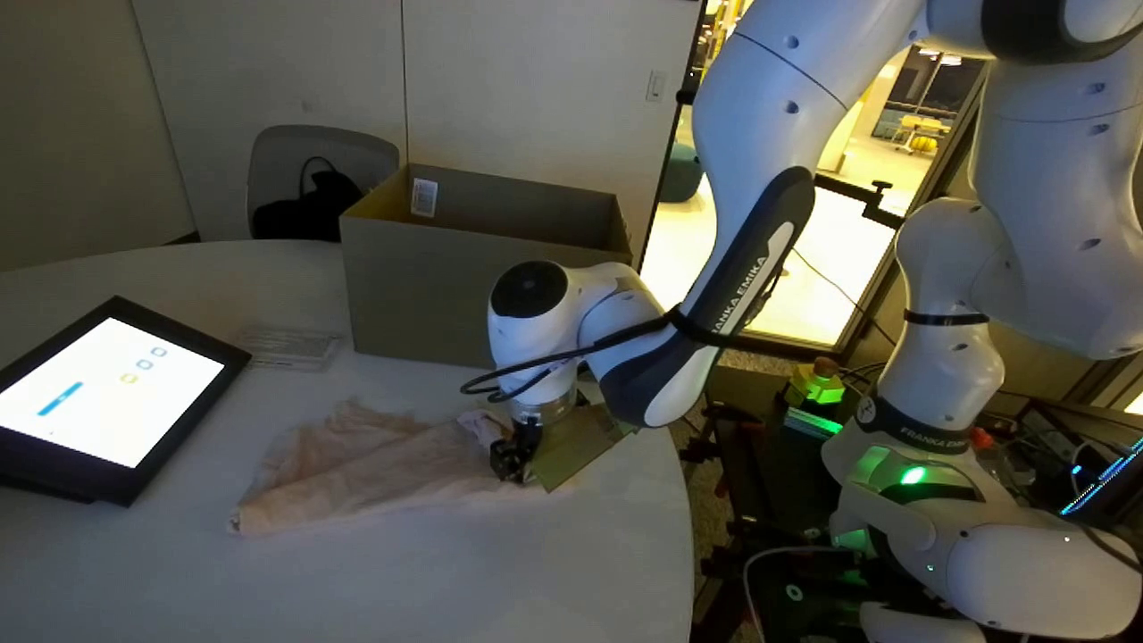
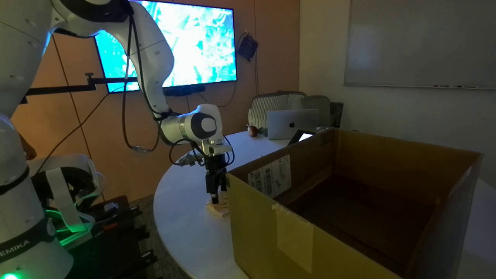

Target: Put the marker on the cloth and wrap it up, the put the cloth in the box

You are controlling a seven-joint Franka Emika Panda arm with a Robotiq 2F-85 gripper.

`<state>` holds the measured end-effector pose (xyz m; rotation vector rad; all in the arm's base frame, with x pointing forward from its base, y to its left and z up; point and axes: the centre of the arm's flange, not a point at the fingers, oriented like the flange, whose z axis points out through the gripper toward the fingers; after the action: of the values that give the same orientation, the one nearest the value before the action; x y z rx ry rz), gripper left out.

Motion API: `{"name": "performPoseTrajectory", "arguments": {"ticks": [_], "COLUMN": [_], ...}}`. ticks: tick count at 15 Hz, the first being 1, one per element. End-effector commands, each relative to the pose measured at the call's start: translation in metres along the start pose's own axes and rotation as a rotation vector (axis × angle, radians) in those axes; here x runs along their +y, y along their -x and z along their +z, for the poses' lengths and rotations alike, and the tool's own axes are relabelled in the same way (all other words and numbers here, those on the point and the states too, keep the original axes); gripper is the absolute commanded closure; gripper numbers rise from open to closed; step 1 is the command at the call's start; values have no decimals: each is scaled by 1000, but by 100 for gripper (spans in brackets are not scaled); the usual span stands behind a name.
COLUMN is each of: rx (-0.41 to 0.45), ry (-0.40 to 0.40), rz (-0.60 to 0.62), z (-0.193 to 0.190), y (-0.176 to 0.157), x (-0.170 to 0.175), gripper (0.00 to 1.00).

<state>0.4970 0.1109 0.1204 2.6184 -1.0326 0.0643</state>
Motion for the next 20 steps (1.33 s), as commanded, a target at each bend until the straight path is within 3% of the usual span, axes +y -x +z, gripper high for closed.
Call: {"name": "performPoseTrajectory", "arguments": {"ticks": [1,10,11,12,18,20], "rx": [-66,-180,-188,-193,-169,-146], "ry": [-51,-200,-207,-214,-252,-270], "rz": [34,130,132,129,97,78], "z": [16,60,61,61,46,36], "y": [2,-7,-8,-8,-13,-14], "x": [19,48,50,52,52,50], "gripper": [0,0,24,26,75,83]}}
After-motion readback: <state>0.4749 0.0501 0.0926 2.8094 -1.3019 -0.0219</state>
